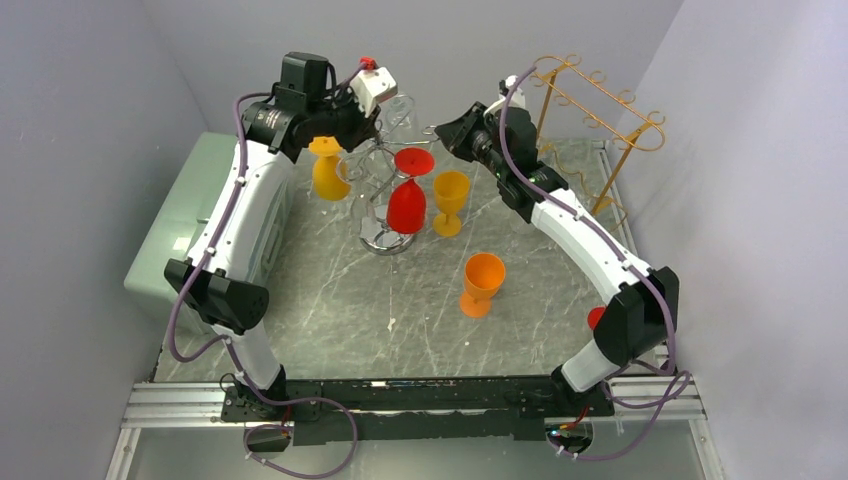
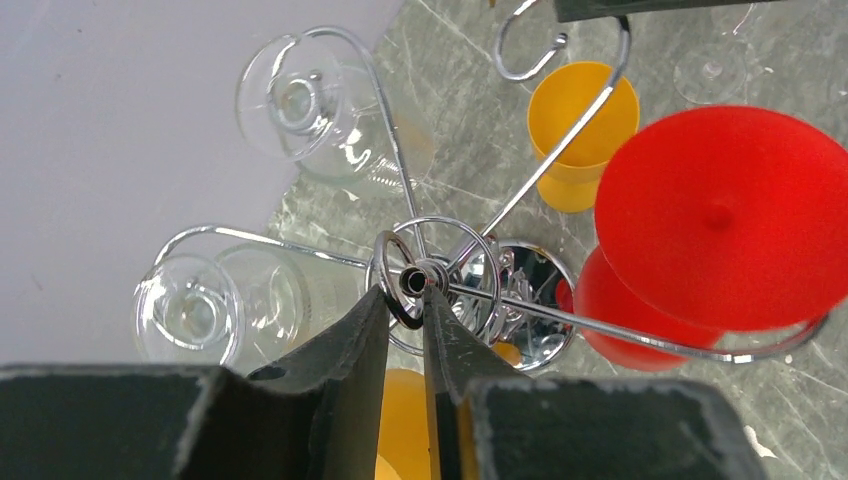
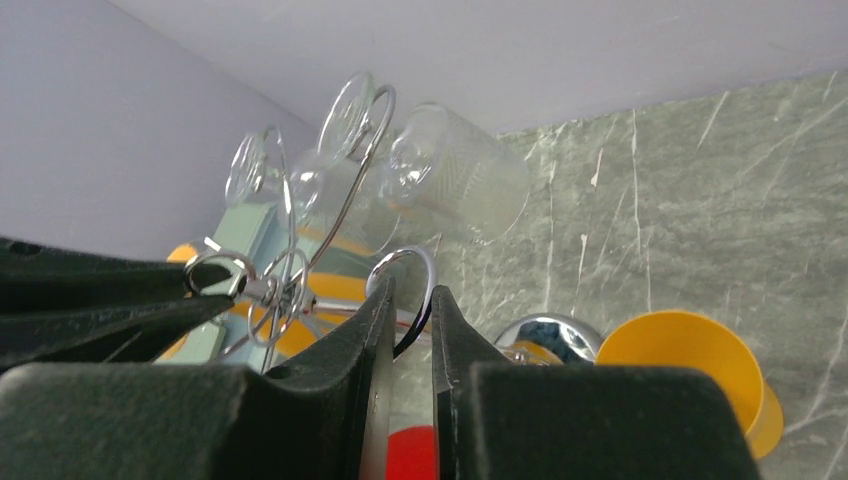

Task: Place the wine glass upside down on the wine glass rack
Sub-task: Adjust the wine rack at the center of the board.

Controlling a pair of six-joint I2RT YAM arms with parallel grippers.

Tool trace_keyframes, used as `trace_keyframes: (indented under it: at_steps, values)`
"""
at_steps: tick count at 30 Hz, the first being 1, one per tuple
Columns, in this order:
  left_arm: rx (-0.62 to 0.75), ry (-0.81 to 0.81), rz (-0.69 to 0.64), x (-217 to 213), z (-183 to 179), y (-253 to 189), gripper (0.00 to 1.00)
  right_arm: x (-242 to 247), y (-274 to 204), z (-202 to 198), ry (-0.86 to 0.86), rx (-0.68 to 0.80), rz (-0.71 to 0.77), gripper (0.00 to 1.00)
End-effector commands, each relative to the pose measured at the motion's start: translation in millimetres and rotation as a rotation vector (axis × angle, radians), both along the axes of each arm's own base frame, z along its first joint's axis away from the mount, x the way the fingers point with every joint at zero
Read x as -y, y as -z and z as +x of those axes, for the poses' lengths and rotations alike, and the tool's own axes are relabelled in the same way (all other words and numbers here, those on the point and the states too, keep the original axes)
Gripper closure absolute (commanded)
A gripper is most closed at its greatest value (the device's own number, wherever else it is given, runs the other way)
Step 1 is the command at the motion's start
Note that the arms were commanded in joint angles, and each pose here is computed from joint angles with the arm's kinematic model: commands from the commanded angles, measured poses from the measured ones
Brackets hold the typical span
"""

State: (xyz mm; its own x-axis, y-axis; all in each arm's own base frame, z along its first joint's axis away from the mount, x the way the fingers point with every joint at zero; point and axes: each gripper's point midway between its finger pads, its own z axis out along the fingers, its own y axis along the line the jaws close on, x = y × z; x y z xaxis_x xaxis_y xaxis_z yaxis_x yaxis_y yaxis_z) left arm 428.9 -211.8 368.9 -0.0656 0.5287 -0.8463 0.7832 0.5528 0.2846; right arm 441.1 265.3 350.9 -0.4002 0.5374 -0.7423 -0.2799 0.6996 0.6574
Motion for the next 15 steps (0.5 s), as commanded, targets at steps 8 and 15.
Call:
trace_keyframes:
  at_steps: [8,15]
  values:
    - [0.231,-0.106,0.019,-27,40,-46,0.77,-17,9,-59,-0.093,-0.010,-0.020,1.00]
    - [0.237,-0.104,0.016,-26,43,-46,0.77,-19,16,-79,-0.092,-0.015,-0.022,1.00]
